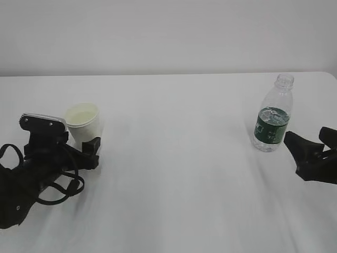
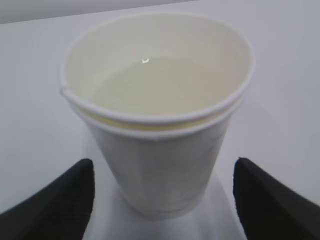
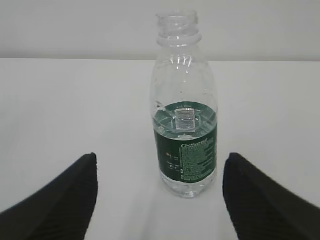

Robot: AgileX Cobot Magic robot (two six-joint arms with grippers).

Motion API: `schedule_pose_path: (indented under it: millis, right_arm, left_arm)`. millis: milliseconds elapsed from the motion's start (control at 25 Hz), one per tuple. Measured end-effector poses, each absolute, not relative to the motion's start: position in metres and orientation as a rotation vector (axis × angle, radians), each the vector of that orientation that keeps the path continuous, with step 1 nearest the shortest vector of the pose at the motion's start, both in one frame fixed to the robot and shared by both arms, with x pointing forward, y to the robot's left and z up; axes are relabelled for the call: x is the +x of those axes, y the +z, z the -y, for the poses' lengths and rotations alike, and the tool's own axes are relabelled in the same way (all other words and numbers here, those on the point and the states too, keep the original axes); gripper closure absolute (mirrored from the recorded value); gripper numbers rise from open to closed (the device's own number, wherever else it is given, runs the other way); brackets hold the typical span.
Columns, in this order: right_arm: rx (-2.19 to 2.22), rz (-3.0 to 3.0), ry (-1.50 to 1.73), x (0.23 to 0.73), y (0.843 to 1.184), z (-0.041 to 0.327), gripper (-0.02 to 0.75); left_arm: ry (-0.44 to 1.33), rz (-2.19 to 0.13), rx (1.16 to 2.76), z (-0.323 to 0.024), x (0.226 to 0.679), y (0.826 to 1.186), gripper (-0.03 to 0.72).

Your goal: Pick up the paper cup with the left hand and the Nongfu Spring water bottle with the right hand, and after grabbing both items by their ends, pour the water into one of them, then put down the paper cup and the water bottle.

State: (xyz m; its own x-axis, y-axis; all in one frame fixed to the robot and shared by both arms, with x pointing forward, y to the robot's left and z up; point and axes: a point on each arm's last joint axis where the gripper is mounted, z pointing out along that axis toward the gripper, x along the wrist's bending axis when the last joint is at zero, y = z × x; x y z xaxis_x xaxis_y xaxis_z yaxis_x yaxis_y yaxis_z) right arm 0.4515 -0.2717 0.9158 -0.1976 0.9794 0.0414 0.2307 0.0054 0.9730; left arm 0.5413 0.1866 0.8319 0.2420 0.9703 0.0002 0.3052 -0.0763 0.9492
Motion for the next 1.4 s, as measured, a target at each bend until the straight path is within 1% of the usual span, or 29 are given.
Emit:
schedule_pose_path:
  millis: [320, 560, 760, 960, 1400]
  right_arm:
    - [1.297, -1.592, 1.248, 0.439, 0.909, 0.269, 0.145]
    - [1.295, -1.614, 1.250, 0.432, 0.908, 0.269, 0.146]
    - [1.236, -1.560, 1.288, 0.430, 0.923, 0.269, 0.146]
    - [1.216, -1.449, 1.301, 0.430, 0.938, 0.274, 0.146]
    - [1.129, -1.211, 1.406, 0.460, 0.987, 0.277, 0.146]
  left_arm:
    - [0.888, -1.226, 1.568, -0.193, 0.527, 0.847, 0.059]
    - [0.871, -1.241, 1.536, -0.199, 0.513, 0.861, 0.069]
    - [0.879, -1.225, 1.501, -0.203, 0.504, 0.878, 0.086]
    - [0.905, -1.158, 1.415, -0.202, 0.503, 0.908, 0.099]
    - [0.972, -1.070, 1.197, -0.210, 0.494, 0.972, 0.118]
